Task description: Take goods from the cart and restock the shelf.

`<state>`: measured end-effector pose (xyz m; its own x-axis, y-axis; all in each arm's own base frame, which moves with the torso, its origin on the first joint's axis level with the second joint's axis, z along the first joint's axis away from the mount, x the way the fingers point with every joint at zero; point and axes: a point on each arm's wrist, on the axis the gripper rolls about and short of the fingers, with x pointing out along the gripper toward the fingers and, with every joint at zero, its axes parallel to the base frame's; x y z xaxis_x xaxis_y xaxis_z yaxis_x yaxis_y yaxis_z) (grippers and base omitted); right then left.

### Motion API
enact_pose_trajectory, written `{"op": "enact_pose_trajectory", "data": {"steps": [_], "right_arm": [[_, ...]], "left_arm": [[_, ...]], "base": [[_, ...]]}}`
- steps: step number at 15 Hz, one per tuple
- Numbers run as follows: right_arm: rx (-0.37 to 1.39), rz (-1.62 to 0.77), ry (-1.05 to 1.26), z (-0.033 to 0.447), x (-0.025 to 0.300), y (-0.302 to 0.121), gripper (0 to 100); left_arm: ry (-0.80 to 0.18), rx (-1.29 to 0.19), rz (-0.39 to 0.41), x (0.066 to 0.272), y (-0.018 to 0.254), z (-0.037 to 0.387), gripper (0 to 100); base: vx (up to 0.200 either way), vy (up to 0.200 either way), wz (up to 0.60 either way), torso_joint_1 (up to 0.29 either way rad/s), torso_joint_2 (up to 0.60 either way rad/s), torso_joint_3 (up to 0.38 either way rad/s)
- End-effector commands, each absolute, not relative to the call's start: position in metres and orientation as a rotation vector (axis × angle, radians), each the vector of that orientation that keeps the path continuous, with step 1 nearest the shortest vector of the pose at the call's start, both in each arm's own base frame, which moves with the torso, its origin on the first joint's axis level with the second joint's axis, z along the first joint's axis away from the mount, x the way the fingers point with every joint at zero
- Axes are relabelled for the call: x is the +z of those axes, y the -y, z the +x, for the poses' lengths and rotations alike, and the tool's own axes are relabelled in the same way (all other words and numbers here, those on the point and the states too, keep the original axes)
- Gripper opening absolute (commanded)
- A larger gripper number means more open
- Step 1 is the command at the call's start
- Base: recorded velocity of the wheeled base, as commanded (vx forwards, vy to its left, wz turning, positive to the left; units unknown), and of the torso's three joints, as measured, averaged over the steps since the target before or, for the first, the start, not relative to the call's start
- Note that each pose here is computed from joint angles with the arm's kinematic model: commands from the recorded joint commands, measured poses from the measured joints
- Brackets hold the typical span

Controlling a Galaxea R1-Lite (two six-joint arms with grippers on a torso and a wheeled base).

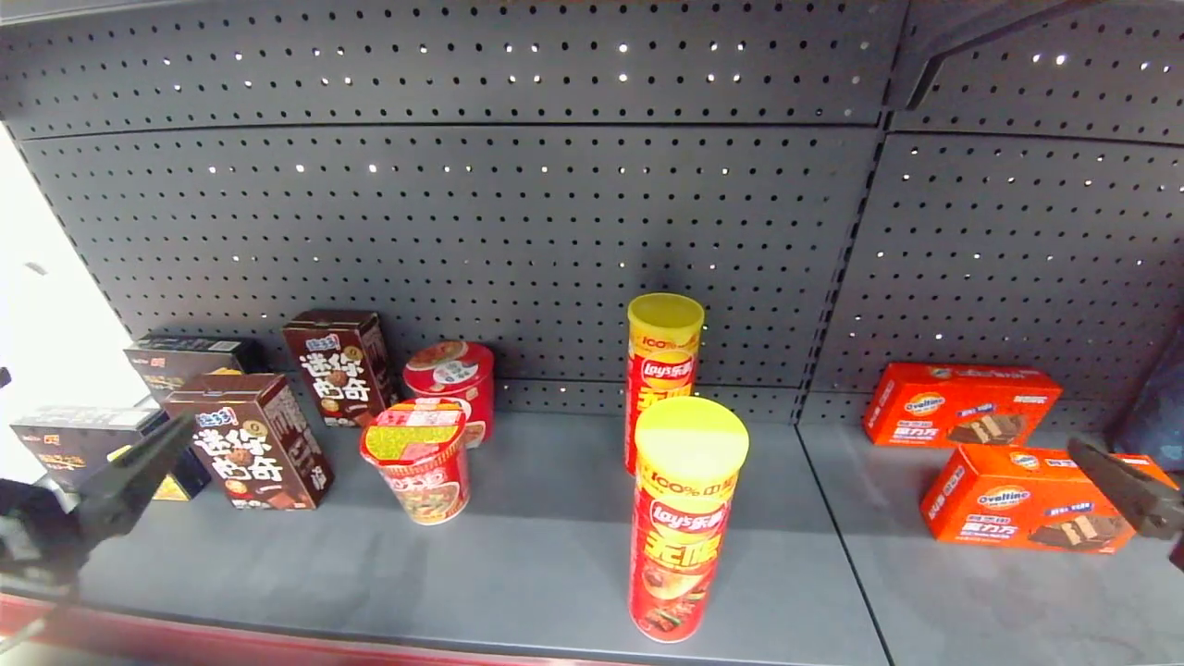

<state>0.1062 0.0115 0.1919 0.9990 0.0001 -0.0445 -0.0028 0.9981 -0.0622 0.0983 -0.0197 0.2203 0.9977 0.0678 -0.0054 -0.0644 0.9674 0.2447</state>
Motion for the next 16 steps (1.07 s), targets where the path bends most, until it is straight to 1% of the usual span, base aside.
{"op": "enact_pose_trajectory", "data": {"steps": [1, 2, 3, 5, 6, 7, 8, 9, 10, 11, 12, 13, 14, 16], "right_arm": [[-0.186, -0.056, 0.016, 0.049, 0.18, 0.004, 100], [-0.203, -0.056, 0.012, 0.041, 0.176, 0.004, 100], [-0.227, -0.056, 0.012, 0.019, 0.165, 0.005, 100], [-0.233, -0.046, 0.049, -0.002, 0.148, 0.005, 100], [-0.227, -0.035, 0.079, -0.01, 0.134, 0.005, 100], [-0.227, -0.035, 0.079, -0.01, 0.134, 0.005, 100], [-0.164, -0.026, 0.109, -0.018, 0.11, 0.004, 100], [-0.15, -0.031, 0.122, -0.021, 0.094, 0.004, 100], [-0.143, -0.027, 0.115, -0.024, 0.088, 0.003, 100], [-0.123, -0.03, 0.116, -0.024, 0.088, 0.003, 100], [-0.117, -0.042, 0.098, -0.024, 0.086, 0.003, 100], [-0.116, -0.061, 0.079, -0.024, 0.084, 0.003, 100], [-0.116, -0.066, 0.076, -0.024, 0.084, 0.003, 100], [-0.125, -0.055, 0.065, -0.023, 0.083, 0.003, 100]], "left_arm": [[0.012, 0.267, 0.218, 0.201, -0.004, 0.041, 100], [-0.003, 0.278, 0.209, 0.195, -0.005, 0.034, 100], [-0.032, 0.286, 0.178, 0.179, -0.007, 0.014, 100], [-0.032, 0.276, 0.177, 0.16, -0.008, -0.008, 100], [-0.038, 0.254, 0.18, 0.144, -0.008, -0.018, 100], [-0.038, 0.254, 0.18, 0.144, -0.008, -0.018, 100], [-0.036, 0.26, 0.175, 0.117, -0.009, -0.032, 100], [-0.036, 0.265, 0.167, 0.113, -0.009, -0.03, 100], [-0.008, 0.257, 0.164, 0.114, -0.009, -0.029, 100], [-0.023, 0.214, 0.155, 0.105, -0.008, -0.024, 100], [-0.034, 0.146, 0.114, 0.09, -0.006, -0.019, 100], [-0.025, 0.1, 0.079, 0.083, -0.005, -0.016, 100], [-0.029, 0.094, 0.075, 0.083, -0.005, -0.016, 100], [-0.042, 0.011, 0.047, 0.081, -0.003, -0.016, 100]], "base": [[0.0, 0.0, 0.0, 0.0, 0.0, 0.0], [0.0, 0.0, 0.0, 0.0, 0.0, 0.0], [0.0, 0.0, 0.0, 0.0, 0.0, 0.0], [0.0, 0.0, 0.0, 0.0, 0.0, 0.0], [0.0, 0.0, 0.0, 0.0, 0.0, 0.0], [0.0, 0.0, 0.0, 0.0, 0.0, 0.0], [0.0, 0.0, 0.0, 0.0, 0.0, 0.0], [0.0, 0.0, 0.0, 0.0, 0.0, 0.0], [0.0, 0.0, 0.0, 0.0, 0.0, 0.0], [0.0, 0.0, 0.0, 0.0, 0.0, 0.0], [0.0, 0.0, 0.0, 0.0, 0.0, 0.0], [0.0, 0.0, 0.0, 0.0, 0.0, 0.0], [0.0, 0.0, 0.0, 0.0, 0.0, 0.0], [0.0, 0.0, 0.0, 0.0, 0.0, 0.0]]}}
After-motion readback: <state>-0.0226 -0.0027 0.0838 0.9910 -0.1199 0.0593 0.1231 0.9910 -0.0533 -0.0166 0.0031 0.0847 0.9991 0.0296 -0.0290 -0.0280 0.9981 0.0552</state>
